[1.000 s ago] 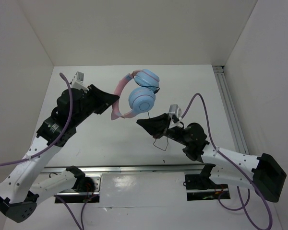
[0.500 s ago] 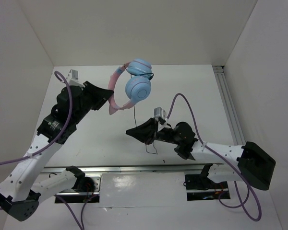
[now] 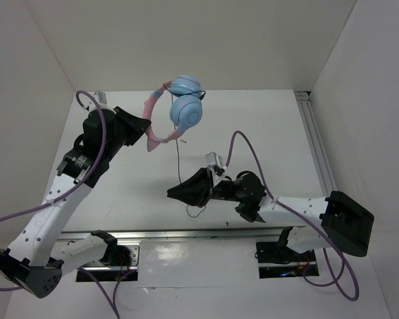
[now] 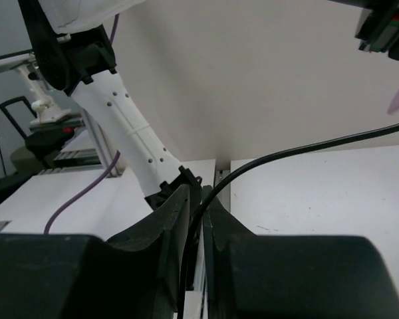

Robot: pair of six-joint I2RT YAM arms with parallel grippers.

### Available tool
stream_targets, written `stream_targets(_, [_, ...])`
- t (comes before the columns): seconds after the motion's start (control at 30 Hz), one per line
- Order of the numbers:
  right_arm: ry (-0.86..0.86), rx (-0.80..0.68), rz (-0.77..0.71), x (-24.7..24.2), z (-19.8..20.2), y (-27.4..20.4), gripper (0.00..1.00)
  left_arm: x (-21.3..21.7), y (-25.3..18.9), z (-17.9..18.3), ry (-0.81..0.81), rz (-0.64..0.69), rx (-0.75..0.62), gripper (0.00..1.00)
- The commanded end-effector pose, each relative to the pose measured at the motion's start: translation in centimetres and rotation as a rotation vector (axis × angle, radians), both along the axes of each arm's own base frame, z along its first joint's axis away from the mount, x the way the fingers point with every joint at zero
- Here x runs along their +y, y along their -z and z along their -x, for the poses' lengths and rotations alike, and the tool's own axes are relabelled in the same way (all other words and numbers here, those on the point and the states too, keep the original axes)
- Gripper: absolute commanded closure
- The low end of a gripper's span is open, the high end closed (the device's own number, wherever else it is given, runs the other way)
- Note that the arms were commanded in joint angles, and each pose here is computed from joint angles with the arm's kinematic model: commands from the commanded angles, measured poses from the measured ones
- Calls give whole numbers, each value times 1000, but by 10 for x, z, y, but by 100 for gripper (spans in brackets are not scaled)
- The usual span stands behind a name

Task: Wrap the headphones

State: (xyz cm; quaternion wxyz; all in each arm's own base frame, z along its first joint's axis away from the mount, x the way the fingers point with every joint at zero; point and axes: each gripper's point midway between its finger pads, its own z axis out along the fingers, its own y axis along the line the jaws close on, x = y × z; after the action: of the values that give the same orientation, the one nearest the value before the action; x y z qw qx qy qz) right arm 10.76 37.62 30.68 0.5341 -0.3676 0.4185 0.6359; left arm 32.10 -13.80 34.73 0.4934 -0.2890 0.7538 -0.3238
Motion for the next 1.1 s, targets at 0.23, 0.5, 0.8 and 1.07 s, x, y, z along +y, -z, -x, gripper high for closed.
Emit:
stream_targets(0.23, [-119,-16,-104,-3,27,-26,73,23,-46,-34,-146,31,-159,100])
stream_targets(0.5, [-189,4,-79,4,34,-19,70,38,-31,-40,-221,-14,-162,100])
stream_targets(0.8, [-235,16,-100,1,44,-31,68,56,-8,-48,-287,-138,-136,100])
stream_targets(1.07, [-257,17,-100,2,49,-34,64,65,14,-52,-314,-203,-100,100])
